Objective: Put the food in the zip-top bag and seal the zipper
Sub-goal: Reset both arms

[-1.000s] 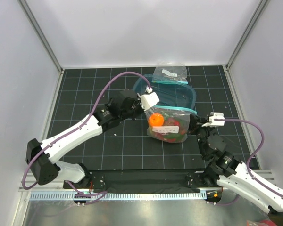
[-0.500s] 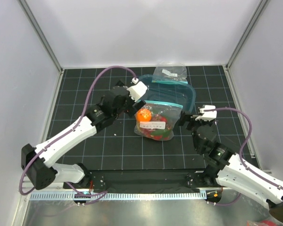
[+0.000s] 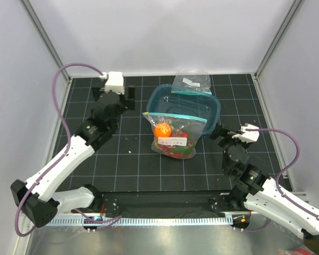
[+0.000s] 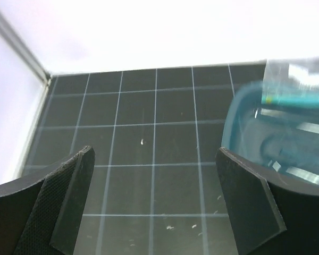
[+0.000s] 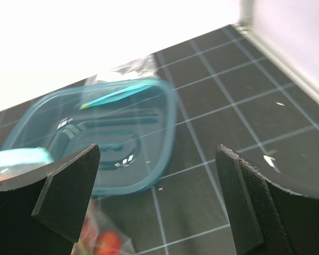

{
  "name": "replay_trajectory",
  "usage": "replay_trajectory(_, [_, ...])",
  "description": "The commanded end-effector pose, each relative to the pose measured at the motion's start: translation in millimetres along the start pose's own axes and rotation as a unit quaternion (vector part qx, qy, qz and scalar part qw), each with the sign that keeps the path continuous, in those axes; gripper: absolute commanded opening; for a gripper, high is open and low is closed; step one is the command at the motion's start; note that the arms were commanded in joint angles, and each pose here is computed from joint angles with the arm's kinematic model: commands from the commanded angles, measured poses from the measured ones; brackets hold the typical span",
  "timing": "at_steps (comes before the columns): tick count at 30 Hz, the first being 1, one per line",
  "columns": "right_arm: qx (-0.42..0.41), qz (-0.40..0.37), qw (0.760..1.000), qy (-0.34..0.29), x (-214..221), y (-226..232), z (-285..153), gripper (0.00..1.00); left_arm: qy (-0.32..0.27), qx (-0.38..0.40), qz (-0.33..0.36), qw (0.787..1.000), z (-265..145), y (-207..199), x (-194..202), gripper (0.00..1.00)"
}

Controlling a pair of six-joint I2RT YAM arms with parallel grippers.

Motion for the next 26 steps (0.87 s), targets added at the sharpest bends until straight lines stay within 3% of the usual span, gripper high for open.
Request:
replay_trajectory(1, [0.09,0.051,0.993,-0.054,-12,-21,-1,0.98,-0.048,-0.033,-0.172,0.983,-13,33,-27,1.0])
replay_trajectory(6, [0.132,0.061,0.986,-0.077,-1,-42,-4,0.98,-0.057,-0.025,-0.201,0.978,-2,41,-19,1.0])
replay_trajectory(14, [0.117,0.051,0.99,-0.066,7,-38,-1,0.99,-0.021,-0.004,-0.168,0.986,21,26,-2,1.0])
replay_trajectory(26, [0.112,0.049,0.991,-0.06,10,-34,0,1.0,-0.016,0.028,-0.161,0.986,25,15,0,1.0])
Point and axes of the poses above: each gripper's point midway between its finger pads, its own z axis out along the fingers, its own y axis along the line the jaws close on, x = y × z, the point moved 6 cm from there along -z, back along the fingers, and after that the axes turned 11 degrees about z, right-handed, at the moved point
